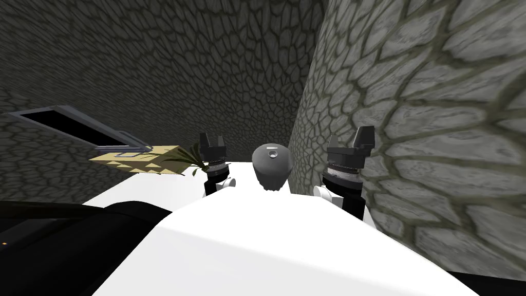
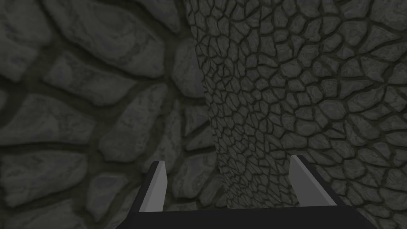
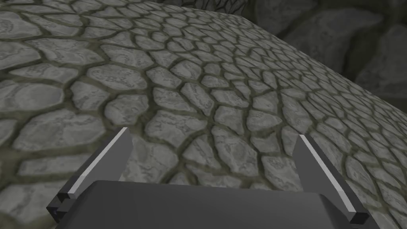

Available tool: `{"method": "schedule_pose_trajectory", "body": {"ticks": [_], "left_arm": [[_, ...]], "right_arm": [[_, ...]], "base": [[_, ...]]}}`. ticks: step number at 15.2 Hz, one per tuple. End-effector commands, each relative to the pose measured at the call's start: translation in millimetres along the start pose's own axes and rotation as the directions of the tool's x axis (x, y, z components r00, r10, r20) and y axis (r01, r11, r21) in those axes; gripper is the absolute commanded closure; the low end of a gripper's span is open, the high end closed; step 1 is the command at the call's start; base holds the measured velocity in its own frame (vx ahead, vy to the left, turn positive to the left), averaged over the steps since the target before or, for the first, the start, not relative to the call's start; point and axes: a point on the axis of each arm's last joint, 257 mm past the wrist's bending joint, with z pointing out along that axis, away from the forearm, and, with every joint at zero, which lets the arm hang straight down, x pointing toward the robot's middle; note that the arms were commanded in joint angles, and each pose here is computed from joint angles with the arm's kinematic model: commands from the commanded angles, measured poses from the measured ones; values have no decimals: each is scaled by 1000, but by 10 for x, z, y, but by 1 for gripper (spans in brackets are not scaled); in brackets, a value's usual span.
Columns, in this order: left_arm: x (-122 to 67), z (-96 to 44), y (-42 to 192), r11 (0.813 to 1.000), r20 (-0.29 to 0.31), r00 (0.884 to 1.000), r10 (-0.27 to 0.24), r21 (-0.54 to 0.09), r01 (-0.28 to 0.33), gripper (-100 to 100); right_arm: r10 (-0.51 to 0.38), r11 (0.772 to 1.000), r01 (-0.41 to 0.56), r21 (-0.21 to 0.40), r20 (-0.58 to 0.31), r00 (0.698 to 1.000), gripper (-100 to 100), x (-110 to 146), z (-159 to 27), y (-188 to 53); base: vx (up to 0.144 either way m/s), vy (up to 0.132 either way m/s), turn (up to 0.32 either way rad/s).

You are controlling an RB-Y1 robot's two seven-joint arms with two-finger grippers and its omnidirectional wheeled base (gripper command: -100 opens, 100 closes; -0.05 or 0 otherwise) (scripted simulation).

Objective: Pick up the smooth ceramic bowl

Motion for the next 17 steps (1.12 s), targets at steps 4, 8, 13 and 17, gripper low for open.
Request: {"method": "schedule_pose_trajectory", "body": {"ticks": [4, 8, 13, 17], "left_arm": [[0, 0, 0, 1000, 0, 1000, 0, 0, 0, 0], [0, 0, 0, 1000, 0, 1000, 0, 0, 0, 0], [1, 0, 0, 1000, 0, 1000, 0, 0, 0, 0], [1, 0, 0, 1000, 0, 1000, 0, 0, 0, 0]], "right_arm": [[-25, 999, 28, 28, -98, 995, -100, 179, -64, -180], [-58, 994, 77, 80, -216, 975, -100, 389, -216, -504], [-85, 984, 128, 121, -312, 946, -100, 533, -384, -793], [-112, 967, 195, 162, -415, 903, -100, 652, -613, -1127]], "base": [[-16, 38, 101], [-24, 77, 141], [-24, 83, 134], [-16, 99, 188]]}}
